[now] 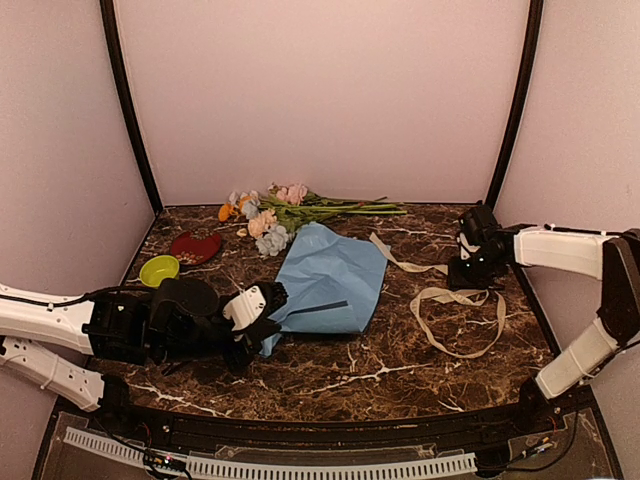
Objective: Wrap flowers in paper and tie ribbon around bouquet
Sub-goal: Pick up the folded wrapping paper from the center of the board, then pass from the left arm to the right
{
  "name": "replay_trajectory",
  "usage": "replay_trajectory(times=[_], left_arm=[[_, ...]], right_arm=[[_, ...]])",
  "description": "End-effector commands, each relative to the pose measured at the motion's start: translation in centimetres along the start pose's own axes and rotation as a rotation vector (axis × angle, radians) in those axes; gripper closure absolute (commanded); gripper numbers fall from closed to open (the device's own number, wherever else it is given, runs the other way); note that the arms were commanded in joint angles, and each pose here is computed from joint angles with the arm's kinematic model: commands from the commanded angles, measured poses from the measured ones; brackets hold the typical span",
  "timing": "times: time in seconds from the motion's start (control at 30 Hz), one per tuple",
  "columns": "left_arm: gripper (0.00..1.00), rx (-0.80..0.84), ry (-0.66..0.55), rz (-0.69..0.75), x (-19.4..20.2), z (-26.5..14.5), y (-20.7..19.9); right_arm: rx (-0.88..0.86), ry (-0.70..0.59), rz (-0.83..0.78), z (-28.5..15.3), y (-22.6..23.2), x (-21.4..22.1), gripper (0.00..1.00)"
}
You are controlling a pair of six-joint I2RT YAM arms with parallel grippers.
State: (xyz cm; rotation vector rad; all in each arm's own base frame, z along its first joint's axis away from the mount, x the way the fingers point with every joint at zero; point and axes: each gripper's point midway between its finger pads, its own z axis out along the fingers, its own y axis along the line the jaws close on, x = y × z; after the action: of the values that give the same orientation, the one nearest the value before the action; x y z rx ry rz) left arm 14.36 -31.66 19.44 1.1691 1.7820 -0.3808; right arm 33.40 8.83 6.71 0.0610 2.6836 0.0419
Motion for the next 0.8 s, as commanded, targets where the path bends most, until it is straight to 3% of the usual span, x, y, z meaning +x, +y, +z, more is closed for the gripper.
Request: replay_trajectory(times=[0.0, 0.17, 0.3, 0.4, 0.57, 0.77], left_arm=[[1.00, -0.010, -0.022, -0.063, -0.1, -0.1, 0.4], [1.00, -0.023, -0.036, -0.070, -1.0, -0.3, 1.0], [1.00, -0.027, -0.033, -0.067, -1.0, -0.3, 1.2], [1.00, -0.028, -0.031, -0.067, -0.9, -0.2, 1.3], [1.00, -0.026, -0.031, -0.068, -1.0, 0.0, 1.3], [1.00, -0.014, -0.032, -0.069, -1.1, 0.1, 1.1]], right_arm=[[-0.277, -0.127, -0.267, -5.7, 8.0, -1.3, 0.54], [-0.896, -0.207, -0.643, -16.4, 21.1, 5.1, 0.56], [-1.209, -0.256, -0.761, -23.8, 24.3, 7.8, 0.61], [-1.363, -0.306, -0.781, -27.2, 25.2, 8.8, 0.59], [-1.380, -0.311, -0.841, -27.8, 26.4, 10.8, 0.57], [-1.302, -0.302, -0.839, -25.9, 27.5, 11.5, 0.65]])
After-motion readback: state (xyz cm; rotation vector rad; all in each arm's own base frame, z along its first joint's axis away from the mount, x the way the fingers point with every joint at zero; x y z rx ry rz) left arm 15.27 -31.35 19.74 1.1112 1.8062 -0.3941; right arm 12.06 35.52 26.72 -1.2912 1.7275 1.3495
